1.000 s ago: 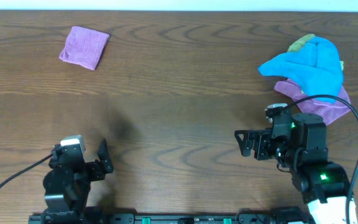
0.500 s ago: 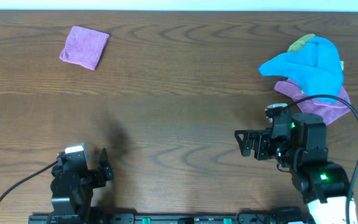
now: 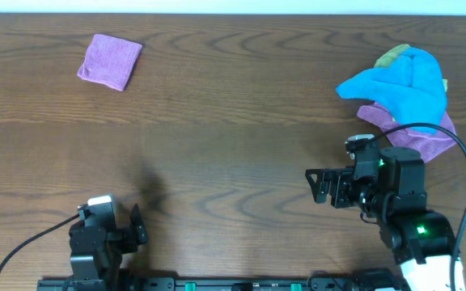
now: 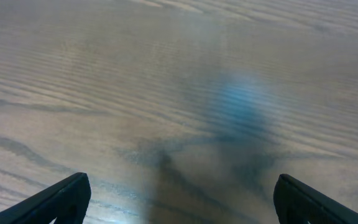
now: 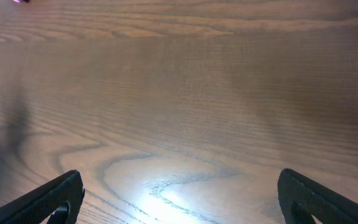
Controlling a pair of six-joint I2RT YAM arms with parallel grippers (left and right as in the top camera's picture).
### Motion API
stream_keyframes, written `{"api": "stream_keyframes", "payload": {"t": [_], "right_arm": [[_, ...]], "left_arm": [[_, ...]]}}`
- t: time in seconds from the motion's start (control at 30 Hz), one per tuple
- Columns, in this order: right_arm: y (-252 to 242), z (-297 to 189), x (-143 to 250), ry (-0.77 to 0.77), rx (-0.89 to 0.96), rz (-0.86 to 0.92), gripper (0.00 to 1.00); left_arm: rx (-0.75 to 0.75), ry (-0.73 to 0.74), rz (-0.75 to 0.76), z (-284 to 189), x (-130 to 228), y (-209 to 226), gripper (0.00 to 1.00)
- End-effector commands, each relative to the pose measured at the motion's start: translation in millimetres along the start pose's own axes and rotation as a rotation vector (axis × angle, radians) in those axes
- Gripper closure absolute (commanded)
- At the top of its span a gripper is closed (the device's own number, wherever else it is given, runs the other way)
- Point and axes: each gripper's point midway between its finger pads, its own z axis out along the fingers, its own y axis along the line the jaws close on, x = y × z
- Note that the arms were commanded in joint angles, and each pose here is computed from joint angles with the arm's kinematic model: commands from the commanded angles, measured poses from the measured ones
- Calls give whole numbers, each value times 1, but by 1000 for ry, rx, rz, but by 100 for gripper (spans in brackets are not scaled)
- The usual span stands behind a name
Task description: Fold the cloth
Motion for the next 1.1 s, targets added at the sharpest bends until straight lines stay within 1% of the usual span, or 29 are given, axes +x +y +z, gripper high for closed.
{"api": "stream_keyframes", "payload": {"t": [0.0, 0.17, 0.3, 0.53, 1.07], "right_arm": [[-2, 0, 0, -1, 4, 15, 1], [-2, 0, 0, -1, 4, 15, 1], [-2, 0, 0, -1, 4, 15, 1], [-2, 0, 0, -1, 4, 15, 1], [-2, 0, 0, -1, 4, 15, 1]], "left_arm": [[-18, 10, 28, 1, 4, 3, 5], [8, 32, 93, 1, 9, -1, 5], [9, 43, 119, 0, 12, -1, 5], [6, 86, 122, 0, 23, 1, 5], [5, 86, 122, 0, 23, 1, 5]]}}
